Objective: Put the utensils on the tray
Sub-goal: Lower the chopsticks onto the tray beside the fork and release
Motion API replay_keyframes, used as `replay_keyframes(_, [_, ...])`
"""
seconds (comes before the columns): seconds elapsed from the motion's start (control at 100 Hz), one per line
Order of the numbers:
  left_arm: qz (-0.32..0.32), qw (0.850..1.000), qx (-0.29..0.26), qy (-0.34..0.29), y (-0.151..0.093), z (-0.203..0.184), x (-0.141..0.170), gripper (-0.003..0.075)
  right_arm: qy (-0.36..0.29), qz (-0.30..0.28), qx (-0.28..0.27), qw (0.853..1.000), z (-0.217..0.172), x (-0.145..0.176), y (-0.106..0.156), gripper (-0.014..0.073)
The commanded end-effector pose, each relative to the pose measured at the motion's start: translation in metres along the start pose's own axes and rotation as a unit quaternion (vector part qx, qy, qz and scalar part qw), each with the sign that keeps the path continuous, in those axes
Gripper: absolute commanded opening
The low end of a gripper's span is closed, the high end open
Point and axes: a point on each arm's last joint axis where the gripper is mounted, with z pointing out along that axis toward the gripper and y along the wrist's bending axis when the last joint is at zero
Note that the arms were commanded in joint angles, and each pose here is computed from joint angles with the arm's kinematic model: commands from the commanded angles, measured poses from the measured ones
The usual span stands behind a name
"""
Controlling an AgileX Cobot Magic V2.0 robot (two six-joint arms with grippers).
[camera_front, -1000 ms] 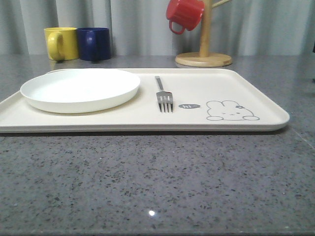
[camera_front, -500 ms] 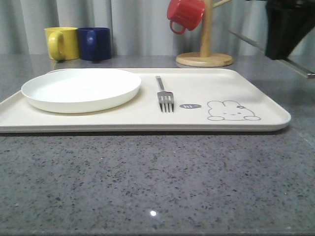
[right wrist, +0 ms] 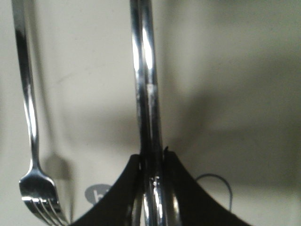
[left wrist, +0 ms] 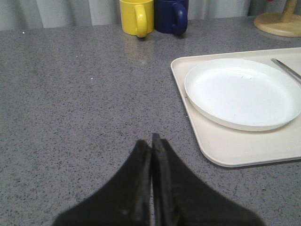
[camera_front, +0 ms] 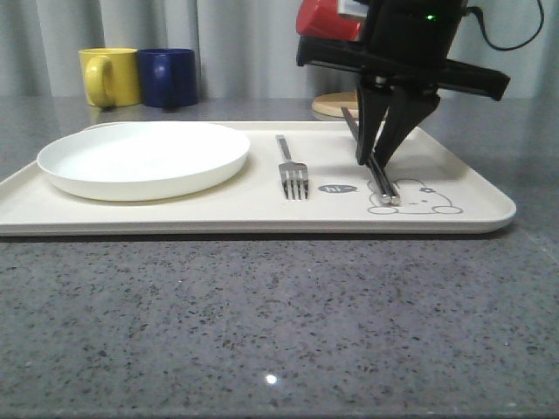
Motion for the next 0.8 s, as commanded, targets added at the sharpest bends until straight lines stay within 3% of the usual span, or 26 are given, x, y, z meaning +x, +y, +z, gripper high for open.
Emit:
replay_keyframes(0.0, [-0.006,0.999,0.008,-0.042,-0.001,-0.002,-0.013,-0.0019,-0.044,0.013,-0.032,0.998,-0.023,-0.006,0.008,-0.0068])
replay_keyframes(0.14, [-0.006,0.999,0.008,-0.042,-0.001,-0.002,-0.013,-0.0019,-0.043,0.013,-0.030,0.999,-0.020,-0.007,0.008,-0.0064])
replay_keyframes(0.21, [-0.006,0.999,0.008,-0.042,-0.001,-0.002,-0.013,-0.0019,-0.043,0.012,-0.029,0.999,-0.020,-0.007,0.007,-0.0022])
replay_keyframes(0.4, [-0.006,0.999,0.008,-0.042,-0.001,-0.002,-0.013,-0.0019,-0.045,0.010,-0.028,0.999,-0.021,-0.007,0.007,0.0307])
replay_keyframes(0.47, [-0.006,0.999,0.008,-0.042,-0.001,-0.002,-0.013,-0.0019,-0.052,0.004,-0.022,0.998,-0.024,-0.008,0.006,0.0383])
replay_keyframes(0.6, [-0.006,0.999,0.008,-0.042,-0.001,-0.002,-0.013,-0.0019,-0.042,-0.018,0.004,0.999,-0.032,-0.008,0.004,0.0404])
replay_keyframes(0.79, [-0.006,0.999,0.008,-0.042,-0.001,-0.002,-0.013,-0.0019,-0.044,-0.118,0.027,0.992,-0.061,-0.013,0.001,0.0404])
